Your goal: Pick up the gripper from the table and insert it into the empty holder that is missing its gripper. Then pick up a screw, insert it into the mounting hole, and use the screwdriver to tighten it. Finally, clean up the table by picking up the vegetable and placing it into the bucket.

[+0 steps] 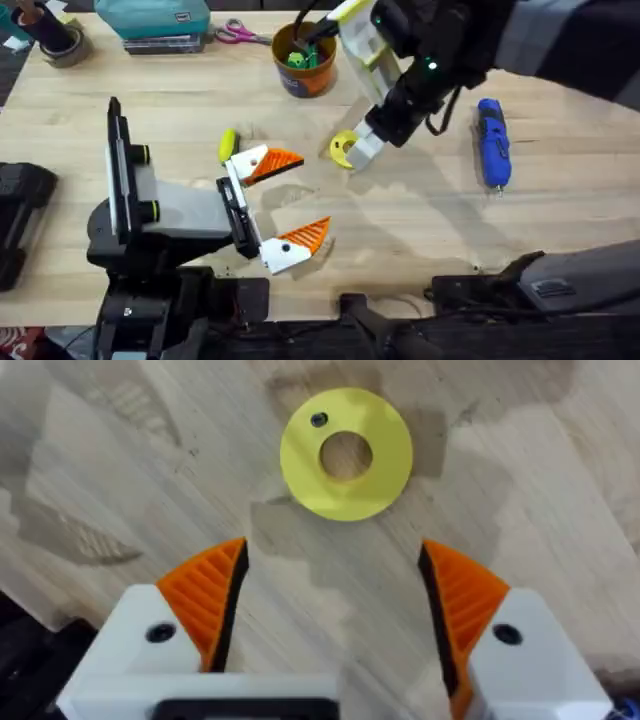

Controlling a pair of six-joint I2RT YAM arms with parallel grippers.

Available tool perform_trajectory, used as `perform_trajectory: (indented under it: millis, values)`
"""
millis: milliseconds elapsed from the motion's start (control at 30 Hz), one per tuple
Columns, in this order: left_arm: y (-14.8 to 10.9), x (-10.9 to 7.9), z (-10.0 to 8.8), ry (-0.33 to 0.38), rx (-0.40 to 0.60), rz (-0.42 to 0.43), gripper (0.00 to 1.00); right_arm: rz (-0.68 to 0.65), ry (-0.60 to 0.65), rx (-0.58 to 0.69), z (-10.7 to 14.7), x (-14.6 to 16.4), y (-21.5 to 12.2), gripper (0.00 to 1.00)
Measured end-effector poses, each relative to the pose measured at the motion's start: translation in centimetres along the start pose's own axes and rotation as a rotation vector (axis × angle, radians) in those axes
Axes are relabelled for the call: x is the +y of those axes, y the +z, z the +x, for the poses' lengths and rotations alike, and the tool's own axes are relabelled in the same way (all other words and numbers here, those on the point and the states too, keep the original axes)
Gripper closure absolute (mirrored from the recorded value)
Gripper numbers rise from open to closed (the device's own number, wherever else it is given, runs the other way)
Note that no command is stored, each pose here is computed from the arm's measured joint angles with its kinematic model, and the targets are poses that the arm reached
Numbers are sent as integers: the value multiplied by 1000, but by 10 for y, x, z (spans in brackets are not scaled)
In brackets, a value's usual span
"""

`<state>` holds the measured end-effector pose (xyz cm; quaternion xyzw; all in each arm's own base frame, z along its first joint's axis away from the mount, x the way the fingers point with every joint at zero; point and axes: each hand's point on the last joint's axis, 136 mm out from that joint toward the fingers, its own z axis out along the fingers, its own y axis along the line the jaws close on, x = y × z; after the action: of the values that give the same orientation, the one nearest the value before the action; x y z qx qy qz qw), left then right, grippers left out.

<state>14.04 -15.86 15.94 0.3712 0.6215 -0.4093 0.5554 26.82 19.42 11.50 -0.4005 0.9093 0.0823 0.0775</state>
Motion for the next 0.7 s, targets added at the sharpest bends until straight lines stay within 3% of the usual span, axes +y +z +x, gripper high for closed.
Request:
perform_trajectory:
  millis: [500, 700]
  values:
    - [0, 0, 0, 0, 0, 0, 15, 7, -48, 21, -29, 5, 18, 49]
    - [0, 0, 0, 0, 0, 0, 16, 7, -61, 38, -31, 6, 30, 195]
